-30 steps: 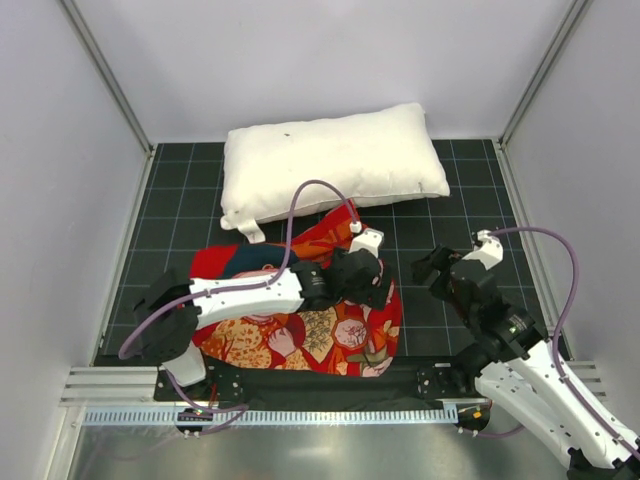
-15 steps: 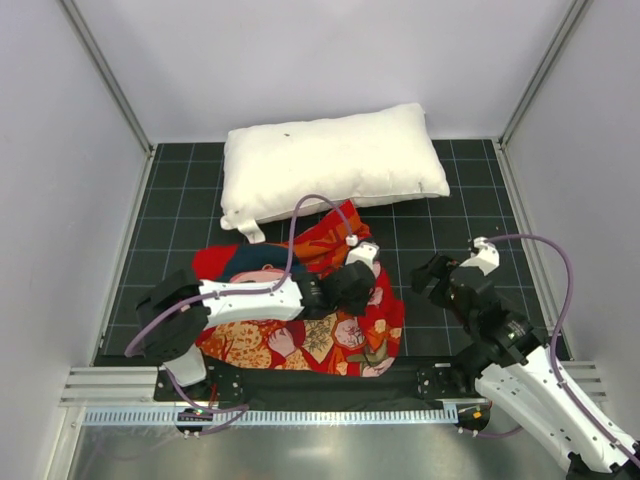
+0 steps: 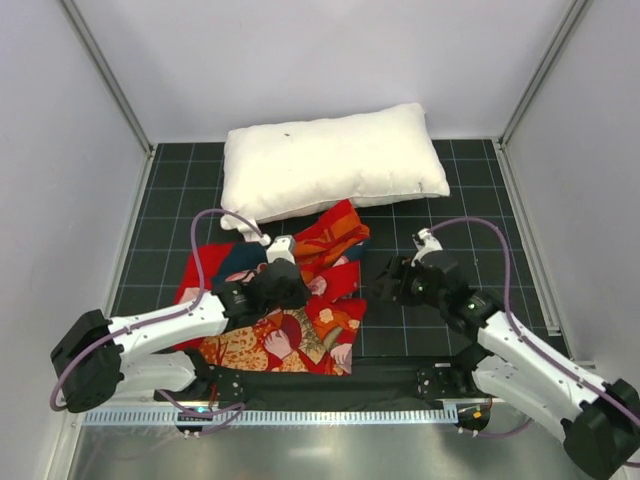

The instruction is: Put the pillow into the pillowcase

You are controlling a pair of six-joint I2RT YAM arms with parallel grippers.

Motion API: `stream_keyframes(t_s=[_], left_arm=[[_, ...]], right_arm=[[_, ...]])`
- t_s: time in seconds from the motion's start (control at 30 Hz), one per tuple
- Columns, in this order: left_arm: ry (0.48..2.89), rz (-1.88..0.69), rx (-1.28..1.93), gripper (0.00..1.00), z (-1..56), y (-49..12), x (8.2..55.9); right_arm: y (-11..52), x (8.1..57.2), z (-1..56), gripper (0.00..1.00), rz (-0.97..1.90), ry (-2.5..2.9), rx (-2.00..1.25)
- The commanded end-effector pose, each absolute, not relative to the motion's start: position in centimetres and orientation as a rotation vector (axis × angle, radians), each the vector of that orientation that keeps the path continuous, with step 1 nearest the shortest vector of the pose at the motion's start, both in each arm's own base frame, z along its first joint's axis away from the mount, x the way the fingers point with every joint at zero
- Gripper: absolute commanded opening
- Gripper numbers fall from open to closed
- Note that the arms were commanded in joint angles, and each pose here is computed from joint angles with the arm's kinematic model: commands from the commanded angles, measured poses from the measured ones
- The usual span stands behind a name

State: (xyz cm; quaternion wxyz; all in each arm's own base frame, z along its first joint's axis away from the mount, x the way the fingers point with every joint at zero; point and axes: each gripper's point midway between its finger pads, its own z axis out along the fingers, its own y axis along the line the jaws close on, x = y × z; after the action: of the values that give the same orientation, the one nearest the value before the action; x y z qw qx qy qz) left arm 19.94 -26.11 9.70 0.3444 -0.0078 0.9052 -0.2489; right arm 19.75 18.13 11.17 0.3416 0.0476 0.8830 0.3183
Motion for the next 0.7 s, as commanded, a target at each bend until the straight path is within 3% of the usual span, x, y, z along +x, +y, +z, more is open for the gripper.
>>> stream_keyframes(t_s=[0.0, 0.23, 0.67], left_arm=[[2.356, -0.551, -0.109, 0.0, 8.7, -23.6, 20.2], [2.336, -0.532, -0.139, 0.0, 8.7, -22.5, 20.5], [2.333, -0.401, -0.137, 0.0, 9.0, -20.2, 21.6]], right_arm=[[21.6, 20.6, 12.7, 0.77, 1.013, 2.248, 0.012], [23.9, 21.9, 11.1, 0.83, 1.023, 2.298, 0.004], [29.2, 25.0, 10.7, 0.81, 0.87, 2.321, -0.125]])
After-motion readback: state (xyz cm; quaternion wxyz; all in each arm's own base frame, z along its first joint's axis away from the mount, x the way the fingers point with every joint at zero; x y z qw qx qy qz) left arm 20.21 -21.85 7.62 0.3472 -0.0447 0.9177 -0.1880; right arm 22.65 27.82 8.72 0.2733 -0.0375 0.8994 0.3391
